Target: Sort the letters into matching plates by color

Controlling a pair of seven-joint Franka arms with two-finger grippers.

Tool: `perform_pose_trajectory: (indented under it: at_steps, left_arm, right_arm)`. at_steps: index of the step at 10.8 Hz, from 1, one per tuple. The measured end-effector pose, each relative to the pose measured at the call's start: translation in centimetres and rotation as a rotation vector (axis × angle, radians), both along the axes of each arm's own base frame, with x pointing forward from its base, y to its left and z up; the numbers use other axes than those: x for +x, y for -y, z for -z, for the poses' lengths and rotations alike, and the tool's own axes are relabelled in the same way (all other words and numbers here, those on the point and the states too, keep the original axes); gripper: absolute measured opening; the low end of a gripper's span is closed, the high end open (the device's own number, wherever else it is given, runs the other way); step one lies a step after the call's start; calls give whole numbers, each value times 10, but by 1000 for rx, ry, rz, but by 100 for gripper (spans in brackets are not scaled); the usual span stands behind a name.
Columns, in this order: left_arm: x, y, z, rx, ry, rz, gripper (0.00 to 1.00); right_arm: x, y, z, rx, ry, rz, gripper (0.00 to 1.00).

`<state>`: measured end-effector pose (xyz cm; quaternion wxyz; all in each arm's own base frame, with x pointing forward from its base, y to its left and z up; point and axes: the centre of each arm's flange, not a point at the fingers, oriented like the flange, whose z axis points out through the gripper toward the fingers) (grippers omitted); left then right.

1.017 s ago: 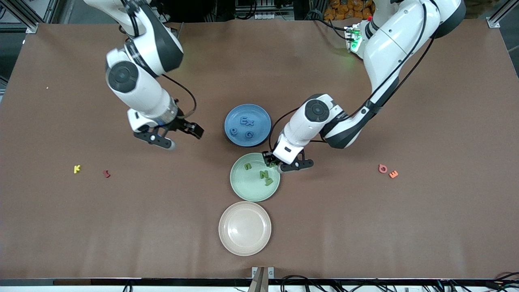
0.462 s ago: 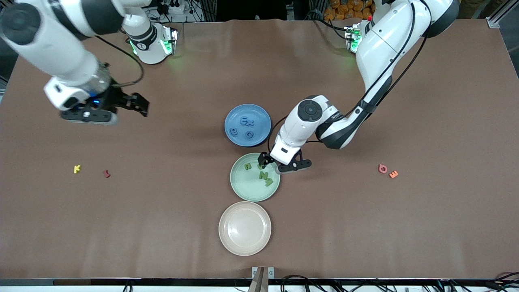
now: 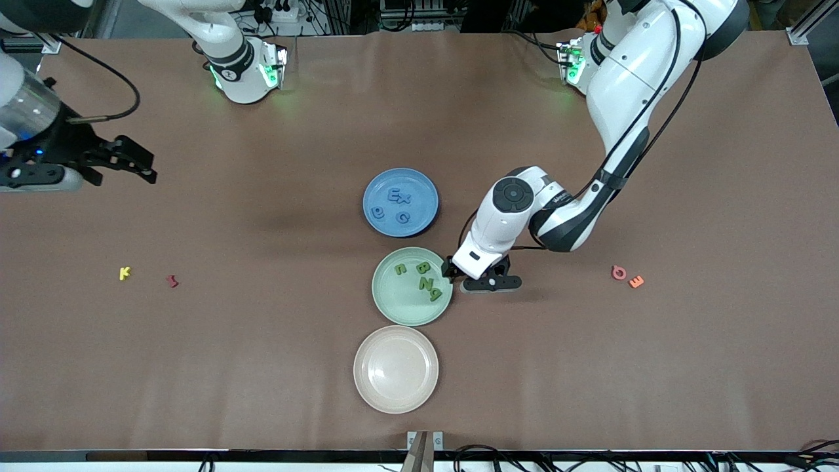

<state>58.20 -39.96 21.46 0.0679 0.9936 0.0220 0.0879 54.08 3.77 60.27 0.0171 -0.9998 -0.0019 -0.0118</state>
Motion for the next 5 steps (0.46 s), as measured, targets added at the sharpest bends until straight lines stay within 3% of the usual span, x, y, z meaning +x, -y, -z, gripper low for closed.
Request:
perform_pose_trajectory:
  at_steps: [2, 5]
  left_arm:
    - [3, -11, -5, 97, -25, 126, 100]
    - [20, -59, -49, 235, -96, 217, 100]
  right_arm:
    - [3, 18, -12, 0, 27, 24, 100]
    - [7, 57, -23, 1, 51, 83, 100]
